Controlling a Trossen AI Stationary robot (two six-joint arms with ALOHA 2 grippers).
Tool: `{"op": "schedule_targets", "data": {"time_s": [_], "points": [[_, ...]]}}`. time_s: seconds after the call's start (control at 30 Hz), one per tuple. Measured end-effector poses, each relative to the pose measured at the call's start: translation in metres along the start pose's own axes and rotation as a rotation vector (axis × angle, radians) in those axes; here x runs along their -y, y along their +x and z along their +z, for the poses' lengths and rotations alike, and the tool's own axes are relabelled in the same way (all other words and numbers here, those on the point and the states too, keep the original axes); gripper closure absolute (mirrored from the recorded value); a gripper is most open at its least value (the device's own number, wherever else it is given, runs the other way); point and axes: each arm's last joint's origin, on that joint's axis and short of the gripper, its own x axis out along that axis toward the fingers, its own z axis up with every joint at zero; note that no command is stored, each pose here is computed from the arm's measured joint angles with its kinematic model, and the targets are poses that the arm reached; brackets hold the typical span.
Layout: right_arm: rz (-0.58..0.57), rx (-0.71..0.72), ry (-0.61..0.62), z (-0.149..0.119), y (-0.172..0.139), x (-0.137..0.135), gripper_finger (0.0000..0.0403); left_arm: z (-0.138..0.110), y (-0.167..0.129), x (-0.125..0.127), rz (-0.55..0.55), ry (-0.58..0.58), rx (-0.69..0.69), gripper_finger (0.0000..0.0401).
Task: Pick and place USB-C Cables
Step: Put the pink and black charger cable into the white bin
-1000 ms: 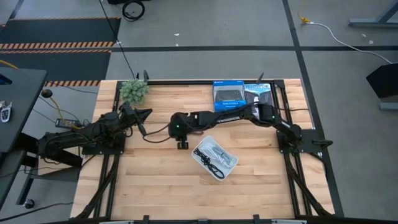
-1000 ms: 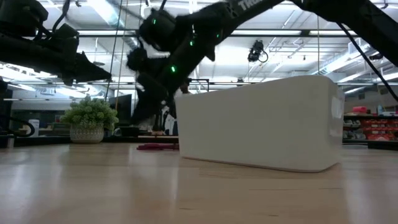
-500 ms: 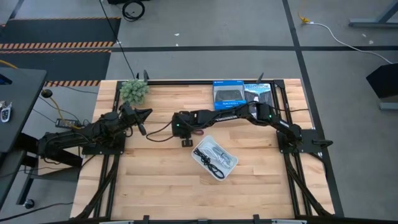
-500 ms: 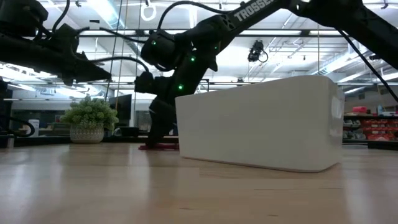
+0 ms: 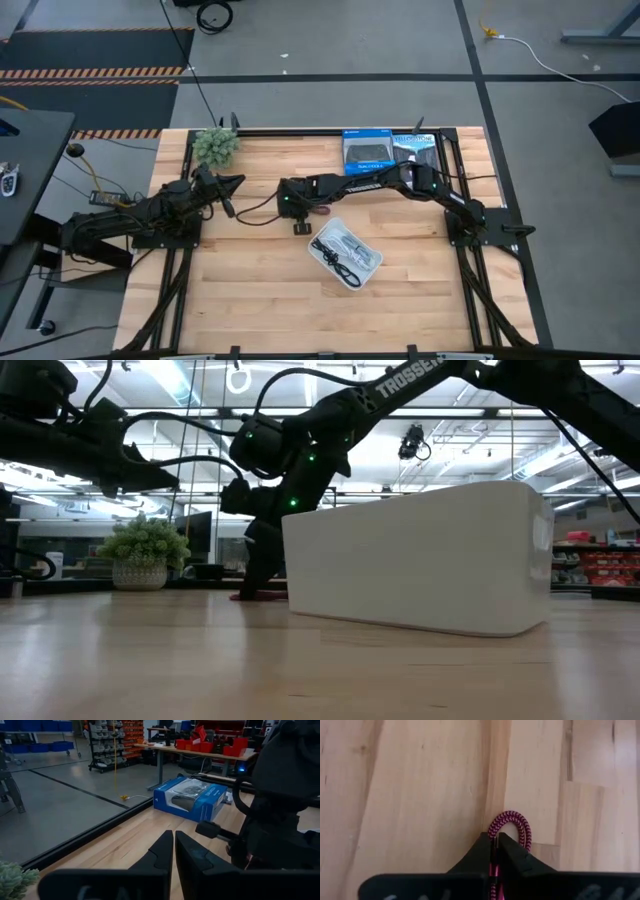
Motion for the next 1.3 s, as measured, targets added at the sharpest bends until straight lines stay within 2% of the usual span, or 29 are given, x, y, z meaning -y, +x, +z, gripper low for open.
{"op": "schedule_targets", "data": {"time_s": [0.3,0.67,0.77,0.87,1.0,1.13,1.3], "points": [[-0.022,0.002,0.020,0.017,-0.022,0.017,0.0403,0.000,0.000,0.000,0.000,0.000,0.000,0.0376],[-0.046,0.002,0.035,0.044,-0.067,0.034,0.0403,0.000,0.000,0.000,0.000,0.000,0.000,0.0376],[0.013,0.006,0.067,0.043,-0.071,0.037,0.0400,0.000,0.000,0.000,0.000,0.000,0.000,0.0376],[0.051,-0.026,0.109,0.034,-0.063,0.040,0.0381,0.000,0.000,0.000,0.000,0.000,0.001,0.0376],[0.097,-0.077,0.120,0.020,-0.046,0.038,0.0334,0.000,0.000,0.000,0.000,0.000,0.000,0.0376],[0.104,-0.075,0.120,0.012,-0.034,0.034,0.0291,0.000,0.000,0.000,0.000,0.000,0.001,0.0376],[0.097,-0.042,0.143,0.007,-0.023,0.033,0.0262,0.000,0.000,0.000,0.000,0.000,0.000,0.0376]]}}
